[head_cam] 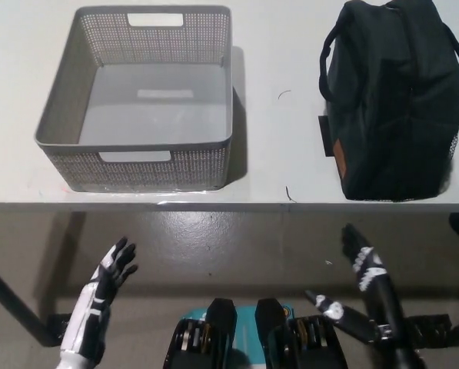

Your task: Use both hands to pick up a lunch bag on the right hand side and place it into a container on the left hand side

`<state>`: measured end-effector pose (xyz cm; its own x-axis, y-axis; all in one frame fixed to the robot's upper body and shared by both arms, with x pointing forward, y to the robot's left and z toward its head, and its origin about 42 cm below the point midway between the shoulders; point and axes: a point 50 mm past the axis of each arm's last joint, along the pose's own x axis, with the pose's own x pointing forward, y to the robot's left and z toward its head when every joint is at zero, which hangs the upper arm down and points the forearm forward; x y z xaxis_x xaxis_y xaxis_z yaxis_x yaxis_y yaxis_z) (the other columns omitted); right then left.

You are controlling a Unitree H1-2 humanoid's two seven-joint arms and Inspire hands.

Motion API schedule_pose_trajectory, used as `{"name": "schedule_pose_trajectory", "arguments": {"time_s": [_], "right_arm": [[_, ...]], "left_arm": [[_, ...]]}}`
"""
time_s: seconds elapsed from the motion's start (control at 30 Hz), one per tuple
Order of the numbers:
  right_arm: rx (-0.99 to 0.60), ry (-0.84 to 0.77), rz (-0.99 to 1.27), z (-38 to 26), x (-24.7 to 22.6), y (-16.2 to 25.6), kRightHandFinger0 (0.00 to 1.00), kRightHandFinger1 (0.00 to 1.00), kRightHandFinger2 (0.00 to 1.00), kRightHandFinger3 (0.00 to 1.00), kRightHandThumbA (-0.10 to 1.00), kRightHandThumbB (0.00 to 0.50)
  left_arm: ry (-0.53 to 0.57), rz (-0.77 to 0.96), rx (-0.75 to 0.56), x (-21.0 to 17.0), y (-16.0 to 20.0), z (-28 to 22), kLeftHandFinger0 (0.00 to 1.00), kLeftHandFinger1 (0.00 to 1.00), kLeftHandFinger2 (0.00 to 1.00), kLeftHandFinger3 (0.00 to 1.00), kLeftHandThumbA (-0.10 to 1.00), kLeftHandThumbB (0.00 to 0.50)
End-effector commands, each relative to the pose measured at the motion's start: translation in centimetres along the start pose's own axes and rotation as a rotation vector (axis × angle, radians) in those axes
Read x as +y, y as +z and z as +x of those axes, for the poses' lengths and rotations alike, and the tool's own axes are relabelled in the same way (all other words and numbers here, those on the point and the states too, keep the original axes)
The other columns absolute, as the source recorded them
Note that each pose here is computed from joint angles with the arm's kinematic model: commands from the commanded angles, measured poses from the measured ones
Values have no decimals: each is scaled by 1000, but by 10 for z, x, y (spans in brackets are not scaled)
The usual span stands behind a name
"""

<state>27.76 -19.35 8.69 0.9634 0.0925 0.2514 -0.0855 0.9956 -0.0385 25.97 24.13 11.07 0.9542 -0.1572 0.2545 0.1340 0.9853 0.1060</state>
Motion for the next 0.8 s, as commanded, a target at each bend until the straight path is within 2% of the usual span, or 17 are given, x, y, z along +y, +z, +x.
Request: {"name": "schedule_pose_trajectory", "arguments": {"time_s": [0.0, 0.03, 0.17, 0.3, 0.37, 0.43, 0.6, 0.67, 0.77], "right_arm": [[-203, -92, -20, 6, -22, 36, 1000, 1000, 1000, 1000, 1000, 186], [-225, -114, -16, 8, -26, 44, 1000, 1000, 1000, 1000, 1000, 195], [-306, -154, -24, 13, -39, 71, 1000, 1000, 1000, 1000, 1000, 162], [-358, -200, -72, 15, -49, 92, 1000, 1000, 1000, 1000, 1000, 193], [-372, -217, -80, 15, -54, 96, 1000, 1000, 1000, 1000, 1000, 203], [-391, -249, -94, 18, -60, 103, 1000, 1000, 1000, 1000, 1000, 193], [-404, -297, -52, 32, -76, 113, 1000, 1000, 1000, 1000, 1000, 207], [-415, -306, -21, 40, -85, 115, 1000, 1000, 1000, 1000, 1000, 165], [-419, -304, -26, 53, -96, 120, 1000, 1000, 1000, 1000, 1000, 123]], "left_arm": [[-111, -31, -121, -12, 36, 9, 1000, 1000, 1000, 1000, 1000, 165], [-129, -35, -153, -16, 45, 11, 1000, 1000, 1000, 1000, 1000, 164], [-164, -47, -231, -31, 70, 17, 1000, 1000, 1000, 1000, 1000, 157], [-213, -54, -310, -45, 97, 30, 1000, 1000, 1000, 1000, 1000, 190], [-234, -63, -336, -49, 103, 39, 1000, 1000, 1000, 1000, 1000, 157], [-251, -68, -366, -55, 114, 53, 1000, 1000, 1000, 1000, 1000, 171], [-273, -86, -397, -69, 141, 87, 1000, 1000, 1000, 1000, 1000, 233], [-282, -84, -409, -76, 153, 105, 1000, 1000, 1000, 1000, 1000, 260], [-267, -123, -407, -85, 169, 133, 1000, 1000, 1000, 1000, 1000, 233]]}}
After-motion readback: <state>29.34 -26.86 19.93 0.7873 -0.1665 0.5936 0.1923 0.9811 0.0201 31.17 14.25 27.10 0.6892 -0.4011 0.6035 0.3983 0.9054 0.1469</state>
